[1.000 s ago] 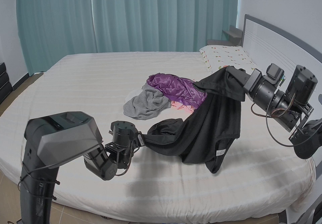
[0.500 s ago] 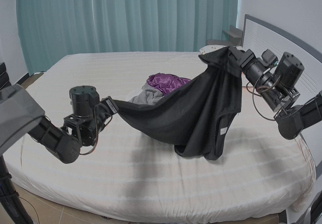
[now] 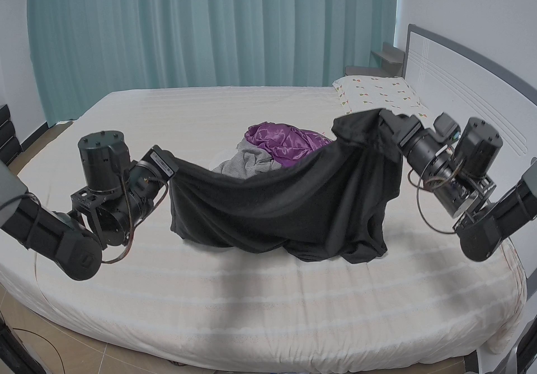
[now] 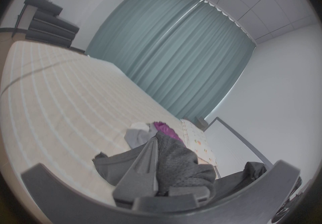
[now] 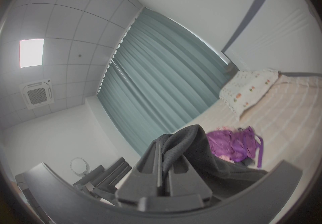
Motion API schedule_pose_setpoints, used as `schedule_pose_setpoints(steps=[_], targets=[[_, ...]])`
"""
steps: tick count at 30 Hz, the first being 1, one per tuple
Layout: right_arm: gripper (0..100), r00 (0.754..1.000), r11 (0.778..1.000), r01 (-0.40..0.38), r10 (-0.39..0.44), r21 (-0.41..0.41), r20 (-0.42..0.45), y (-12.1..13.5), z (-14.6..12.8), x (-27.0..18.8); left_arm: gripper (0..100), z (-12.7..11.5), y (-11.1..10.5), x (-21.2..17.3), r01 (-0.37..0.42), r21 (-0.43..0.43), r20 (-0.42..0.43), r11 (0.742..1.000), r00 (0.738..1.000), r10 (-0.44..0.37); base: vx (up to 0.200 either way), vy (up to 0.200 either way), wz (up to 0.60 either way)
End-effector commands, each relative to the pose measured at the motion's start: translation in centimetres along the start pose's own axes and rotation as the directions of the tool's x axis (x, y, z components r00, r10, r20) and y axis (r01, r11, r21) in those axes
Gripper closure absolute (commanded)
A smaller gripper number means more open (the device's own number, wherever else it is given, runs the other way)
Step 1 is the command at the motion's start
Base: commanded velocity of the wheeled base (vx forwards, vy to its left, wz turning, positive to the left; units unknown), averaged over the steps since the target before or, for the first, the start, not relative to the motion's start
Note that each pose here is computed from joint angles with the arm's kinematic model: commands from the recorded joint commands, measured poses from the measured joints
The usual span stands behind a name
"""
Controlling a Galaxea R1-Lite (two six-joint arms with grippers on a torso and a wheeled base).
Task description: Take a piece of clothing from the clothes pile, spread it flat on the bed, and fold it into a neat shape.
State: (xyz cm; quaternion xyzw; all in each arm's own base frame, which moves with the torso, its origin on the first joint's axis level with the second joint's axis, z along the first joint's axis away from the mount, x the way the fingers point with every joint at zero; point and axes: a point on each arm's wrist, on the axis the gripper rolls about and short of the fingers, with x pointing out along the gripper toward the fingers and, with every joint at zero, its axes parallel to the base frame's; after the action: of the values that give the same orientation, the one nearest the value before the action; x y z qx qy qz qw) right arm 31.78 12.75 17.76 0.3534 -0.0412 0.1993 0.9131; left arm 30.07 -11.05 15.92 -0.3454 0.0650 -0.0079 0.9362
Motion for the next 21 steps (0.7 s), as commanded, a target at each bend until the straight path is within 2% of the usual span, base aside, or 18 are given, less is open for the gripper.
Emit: schedule_pose_setpoints(steps=[1,2,9,15,21], targets=[[100,0.984,0.996,0.083,-0.081,0.01,-0.157,-2.6,-4.9,-1.8,100,-4.1,2.2,0.3,-0.058,0.01,-0.139,0.998,0.989,0.059,0.0,0.0,0.0],[100,0.976,0.995,0.1,-0.095,0.016,-0.198,-2.9,-5.7,-2.6,100,-5.3,2.7,0.3,-0.074,0.022,-0.175,0.997,0.982,0.077,0.0,0.0,0.0],[100,0.961,0.991,0.118,-0.099,0.063,-0.257,-2.8,-7.2,-3.2,100,-7.1,3.7,-0.2,-0.111,0.034,-0.233,0.993,0.966,0.116,0.0,0.0,0.0],[100,0.96,0.989,0.136,-0.116,0.062,-0.254,-3.2,-7.3,-3.2,100,-8.0,4.2,-1.3,-0.127,0.044,-0.274,0.991,0.952,0.134,0.0,0.0,0.0],[100,0.958,0.988,0.142,-0.122,0.06,-0.258,-3.3,-7.4,-3.6,100,-8.0,4.4,-1.6,-0.12,0.038,-0.263,0.992,0.956,0.126,0.0,0.0,0.0]])
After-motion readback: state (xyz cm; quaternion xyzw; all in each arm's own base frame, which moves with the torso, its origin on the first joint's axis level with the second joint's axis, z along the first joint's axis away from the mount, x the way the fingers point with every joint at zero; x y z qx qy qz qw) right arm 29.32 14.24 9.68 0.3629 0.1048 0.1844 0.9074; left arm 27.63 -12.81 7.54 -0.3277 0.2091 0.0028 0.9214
